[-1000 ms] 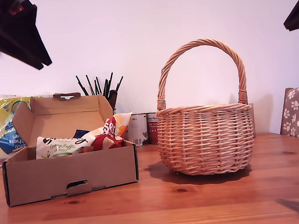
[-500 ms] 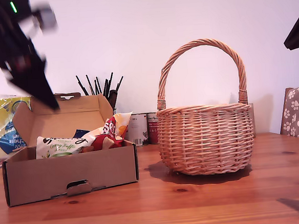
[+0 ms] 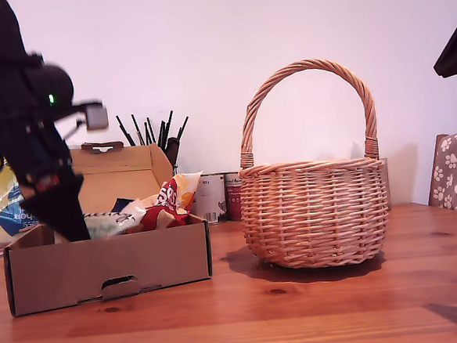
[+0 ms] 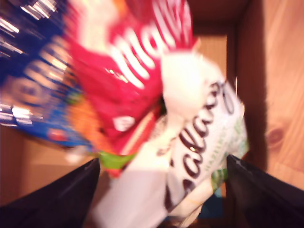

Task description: Move the bags of Easter eggs from the cardboard box on the left into the woven basket on the right side.

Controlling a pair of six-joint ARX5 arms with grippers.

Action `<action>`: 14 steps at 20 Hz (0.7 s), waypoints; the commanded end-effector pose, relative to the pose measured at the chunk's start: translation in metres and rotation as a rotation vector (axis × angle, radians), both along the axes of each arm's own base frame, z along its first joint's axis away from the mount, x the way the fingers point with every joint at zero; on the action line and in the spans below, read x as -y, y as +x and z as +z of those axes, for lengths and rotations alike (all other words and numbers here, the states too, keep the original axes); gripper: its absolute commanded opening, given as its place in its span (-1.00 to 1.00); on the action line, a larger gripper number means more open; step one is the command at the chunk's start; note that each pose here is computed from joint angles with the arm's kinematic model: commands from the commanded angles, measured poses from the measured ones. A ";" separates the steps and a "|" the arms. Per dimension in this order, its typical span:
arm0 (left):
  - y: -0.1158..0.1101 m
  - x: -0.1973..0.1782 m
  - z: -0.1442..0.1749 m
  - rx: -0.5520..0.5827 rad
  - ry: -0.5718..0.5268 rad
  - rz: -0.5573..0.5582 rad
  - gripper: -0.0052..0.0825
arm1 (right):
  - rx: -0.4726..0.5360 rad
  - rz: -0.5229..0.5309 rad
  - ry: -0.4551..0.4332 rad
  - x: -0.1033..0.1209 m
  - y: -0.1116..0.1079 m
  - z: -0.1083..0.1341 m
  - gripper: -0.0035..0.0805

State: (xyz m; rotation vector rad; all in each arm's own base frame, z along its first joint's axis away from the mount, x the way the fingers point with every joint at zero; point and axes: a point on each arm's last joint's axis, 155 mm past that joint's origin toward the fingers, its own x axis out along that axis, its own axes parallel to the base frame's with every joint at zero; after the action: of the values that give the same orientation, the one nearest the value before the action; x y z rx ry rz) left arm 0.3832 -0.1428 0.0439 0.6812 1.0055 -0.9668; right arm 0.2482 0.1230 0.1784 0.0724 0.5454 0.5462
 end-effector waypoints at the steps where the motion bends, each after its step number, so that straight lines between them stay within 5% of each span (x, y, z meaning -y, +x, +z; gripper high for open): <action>1: -0.004 -0.001 -0.018 -0.041 0.010 0.004 0.90 | -0.015 -0.001 -0.003 0.001 -0.001 -0.008 -0.94; 5: 0.009 -0.005 -0.019 -0.009 0.022 0.065 0.77 | -0.013 -0.002 -0.003 0.001 -0.001 -0.007 -0.94; 10: 0.003 -0.013 -0.023 -0.044 0.063 0.120 -0.32 | -0.013 -0.002 -0.003 0.001 -0.001 -0.007 -0.94; 14: 0.001 -0.014 -0.022 -0.065 0.058 0.156 -0.44 | -0.013 -0.001 -0.003 0.001 -0.001 -0.007 -0.94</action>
State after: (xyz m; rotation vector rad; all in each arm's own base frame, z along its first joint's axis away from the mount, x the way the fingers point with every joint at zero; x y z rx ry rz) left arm 0.3875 -0.1345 0.0357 0.6254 1.0837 -0.8450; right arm 0.2482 0.1229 0.1784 0.0723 0.5453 0.5459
